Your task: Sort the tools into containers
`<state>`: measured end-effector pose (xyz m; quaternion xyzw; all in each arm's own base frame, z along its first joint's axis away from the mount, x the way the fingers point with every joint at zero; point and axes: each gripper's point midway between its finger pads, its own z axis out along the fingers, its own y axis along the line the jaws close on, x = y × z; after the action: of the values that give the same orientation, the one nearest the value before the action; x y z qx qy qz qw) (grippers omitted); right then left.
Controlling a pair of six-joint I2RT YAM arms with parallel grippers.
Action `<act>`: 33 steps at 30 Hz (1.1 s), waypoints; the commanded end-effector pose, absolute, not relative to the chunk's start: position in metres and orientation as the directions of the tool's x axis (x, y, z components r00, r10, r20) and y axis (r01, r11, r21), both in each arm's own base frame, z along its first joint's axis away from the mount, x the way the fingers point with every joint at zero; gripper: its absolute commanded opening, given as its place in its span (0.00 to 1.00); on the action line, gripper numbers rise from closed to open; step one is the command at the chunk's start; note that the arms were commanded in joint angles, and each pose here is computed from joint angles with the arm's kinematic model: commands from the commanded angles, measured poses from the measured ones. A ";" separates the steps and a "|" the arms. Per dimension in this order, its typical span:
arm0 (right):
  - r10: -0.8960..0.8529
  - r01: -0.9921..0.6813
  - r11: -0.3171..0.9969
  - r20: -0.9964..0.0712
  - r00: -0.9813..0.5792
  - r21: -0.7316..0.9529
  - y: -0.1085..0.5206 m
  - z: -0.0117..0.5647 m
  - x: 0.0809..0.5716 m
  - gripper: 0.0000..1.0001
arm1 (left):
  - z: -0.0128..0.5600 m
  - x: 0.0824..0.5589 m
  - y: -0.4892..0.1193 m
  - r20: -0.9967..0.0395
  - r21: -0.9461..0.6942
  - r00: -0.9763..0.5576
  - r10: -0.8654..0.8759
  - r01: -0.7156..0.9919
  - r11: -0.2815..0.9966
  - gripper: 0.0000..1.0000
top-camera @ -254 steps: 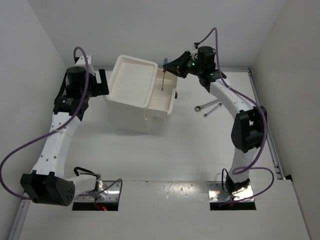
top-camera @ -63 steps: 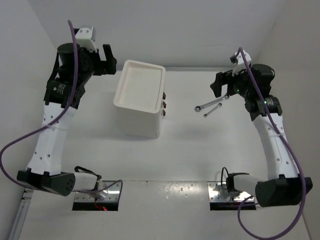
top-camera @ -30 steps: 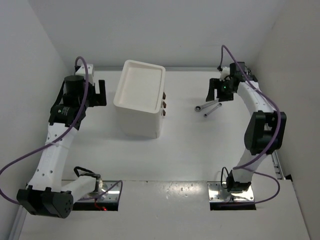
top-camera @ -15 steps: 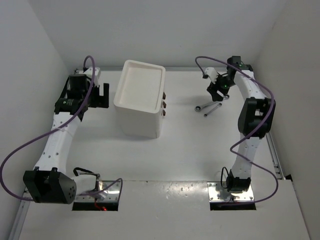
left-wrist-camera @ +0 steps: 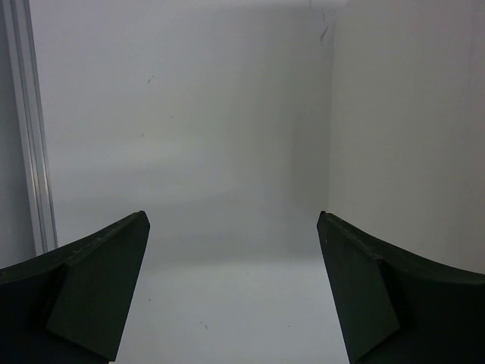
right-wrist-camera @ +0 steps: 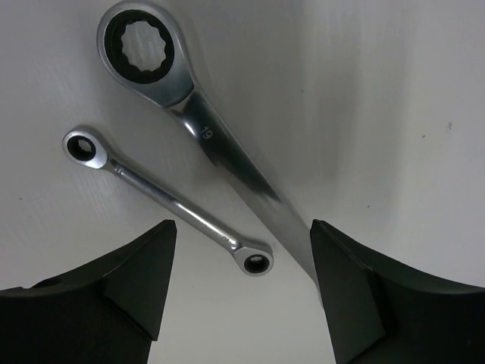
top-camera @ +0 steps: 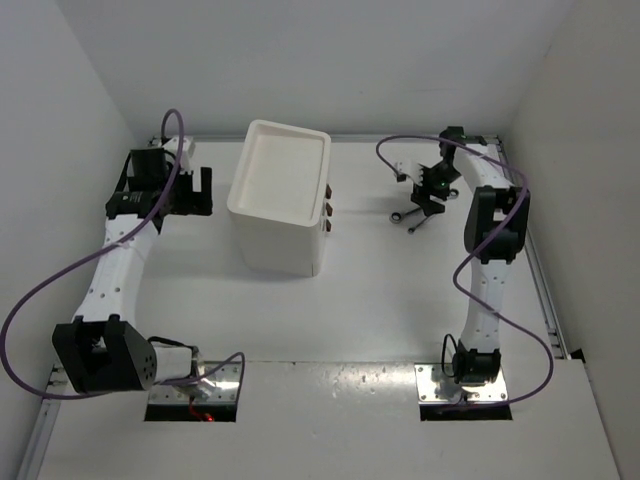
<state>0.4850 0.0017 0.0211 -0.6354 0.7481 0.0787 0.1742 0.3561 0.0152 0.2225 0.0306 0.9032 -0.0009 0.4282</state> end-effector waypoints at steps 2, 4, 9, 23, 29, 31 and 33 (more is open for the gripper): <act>-0.937 -0.973 0.122 -0.347 -0.048 -0.195 0.008 0.033 0.510 0.71 | 0.227 0.362 0.020 -0.794 0.001 -0.607 0.040 0.065 0.998 1.00; -0.937 -0.975 0.113 -0.347 -0.041 -0.189 0.013 0.026 0.514 0.71 | 0.224 0.363 0.021 -0.789 -0.014 -0.614 0.033 0.071 0.997 1.00; -0.945 -0.977 0.094 -0.327 -0.027 -0.191 0.020 0.016 0.520 0.71 | 0.221 0.364 0.027 -0.784 -0.013 -0.620 0.029 0.063 0.998 1.00; -0.975 -0.992 0.047 -0.222 -0.019 -0.121 0.012 -0.018 0.512 0.67 | 0.215 0.364 0.042 -0.777 -0.034 -0.629 0.006 0.052 0.998 1.00; -0.980 -0.999 0.047 -0.193 -0.045 -0.005 0.007 -0.029 0.486 0.47 | 0.215 0.364 0.045 -0.777 -0.034 -0.629 0.000 0.043 0.999 1.00; -0.983 -0.999 0.025 -0.179 -0.032 0.043 0.016 -0.033 0.475 0.37 | 0.215 0.364 0.045 -0.777 -0.034 -0.629 0.000 0.043 0.999 1.00; -0.985 -0.993 0.011 -0.172 -0.031 0.116 0.021 -0.038 0.455 0.27 | 0.215 0.364 0.045 -0.777 -0.034 -0.629 0.000 0.043 0.999 1.00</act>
<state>0.4934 0.0169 -0.0111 -0.6870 0.7183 0.0548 0.0952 0.3584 0.0420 0.2092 0.0081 0.9095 -0.0244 0.4149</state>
